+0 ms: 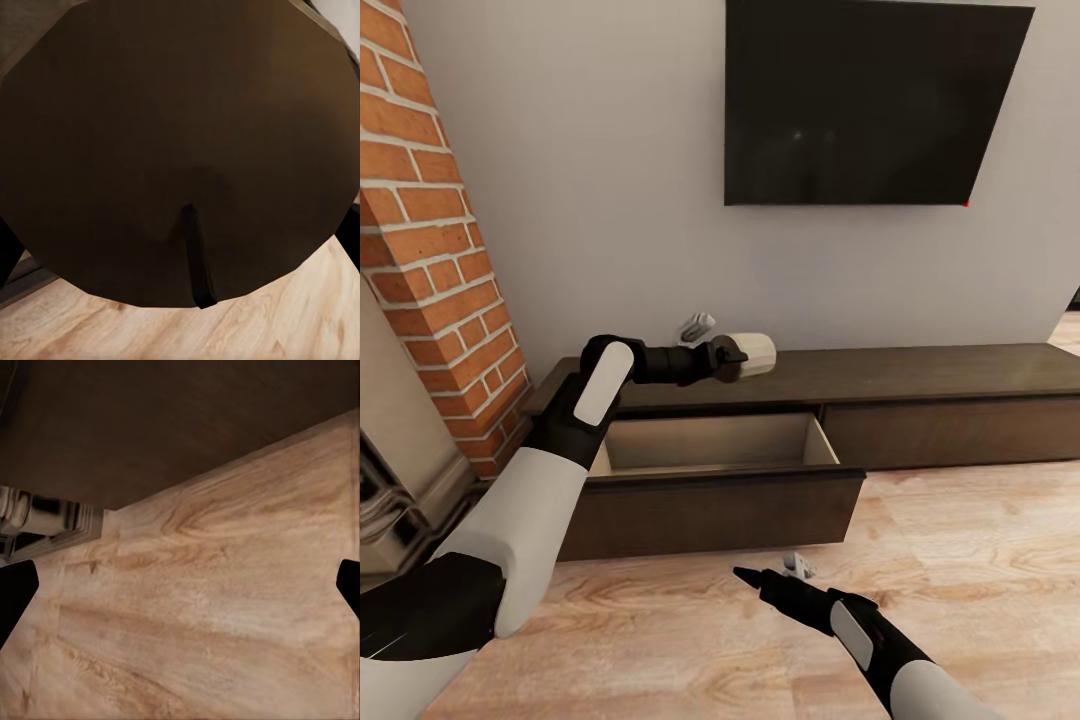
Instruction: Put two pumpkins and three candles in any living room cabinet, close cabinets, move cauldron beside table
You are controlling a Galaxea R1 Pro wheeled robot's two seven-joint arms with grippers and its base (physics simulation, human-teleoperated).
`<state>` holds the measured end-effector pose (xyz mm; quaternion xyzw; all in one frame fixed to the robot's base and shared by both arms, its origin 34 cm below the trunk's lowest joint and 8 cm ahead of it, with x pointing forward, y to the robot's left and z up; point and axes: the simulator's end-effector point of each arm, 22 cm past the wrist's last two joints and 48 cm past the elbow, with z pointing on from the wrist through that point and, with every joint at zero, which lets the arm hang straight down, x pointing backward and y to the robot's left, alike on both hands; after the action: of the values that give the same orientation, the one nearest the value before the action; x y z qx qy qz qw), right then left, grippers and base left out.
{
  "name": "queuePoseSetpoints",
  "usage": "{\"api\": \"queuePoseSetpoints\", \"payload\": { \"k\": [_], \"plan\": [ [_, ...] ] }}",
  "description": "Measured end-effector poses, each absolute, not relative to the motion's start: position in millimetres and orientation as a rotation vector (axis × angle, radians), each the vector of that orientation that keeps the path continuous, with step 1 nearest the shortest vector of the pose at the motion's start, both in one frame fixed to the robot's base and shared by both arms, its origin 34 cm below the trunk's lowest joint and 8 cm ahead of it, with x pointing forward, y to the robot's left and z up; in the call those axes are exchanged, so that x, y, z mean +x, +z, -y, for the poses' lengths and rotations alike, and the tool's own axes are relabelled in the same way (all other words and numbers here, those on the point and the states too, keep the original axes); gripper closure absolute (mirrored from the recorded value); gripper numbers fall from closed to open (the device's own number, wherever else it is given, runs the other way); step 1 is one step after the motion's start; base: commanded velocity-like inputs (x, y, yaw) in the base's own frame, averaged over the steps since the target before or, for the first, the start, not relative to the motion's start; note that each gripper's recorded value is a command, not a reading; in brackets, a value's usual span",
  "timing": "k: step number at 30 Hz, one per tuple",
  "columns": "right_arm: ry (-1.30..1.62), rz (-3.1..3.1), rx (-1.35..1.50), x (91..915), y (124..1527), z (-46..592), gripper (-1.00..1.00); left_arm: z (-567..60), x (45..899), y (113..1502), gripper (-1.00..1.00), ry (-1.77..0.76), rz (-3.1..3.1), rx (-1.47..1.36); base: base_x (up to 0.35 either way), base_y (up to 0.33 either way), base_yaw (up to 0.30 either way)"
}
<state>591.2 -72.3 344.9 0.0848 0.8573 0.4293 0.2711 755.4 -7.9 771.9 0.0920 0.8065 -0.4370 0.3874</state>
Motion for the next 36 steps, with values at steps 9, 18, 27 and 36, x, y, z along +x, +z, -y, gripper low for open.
{"api": "queuePoseSetpoints", "payload": {
  "k": [9,18,27,36],
  "plan": [
    [1.046,-2.268,0.211,618.9,360.4,145.0,-1.00,3.4,758.4,769.5,1.00,-1.084,-2.057,0.231,0.000,0.000,0.000],
    [1.102,-2.309,0.251,629.3,390.1,173.7,-1.00,-27.2,769.0,762.8,1.00,-1.026,-2.070,0.199,0.000,0.000,0.000],
    [1.271,-2.511,0.371,600.8,417.1,204.4,-1.00,-52.7,778.6,750.5,1.00,-0.912,-2.099,0.194,0.000,0.000,0.000],
    [1.396,-2.384,0.430,615.9,451.5,219.3,-1.00,-59.8,781.3,745.5,1.00,-0.884,-2.111,0.188,0.000,0.000,0.000]
  ]
}}
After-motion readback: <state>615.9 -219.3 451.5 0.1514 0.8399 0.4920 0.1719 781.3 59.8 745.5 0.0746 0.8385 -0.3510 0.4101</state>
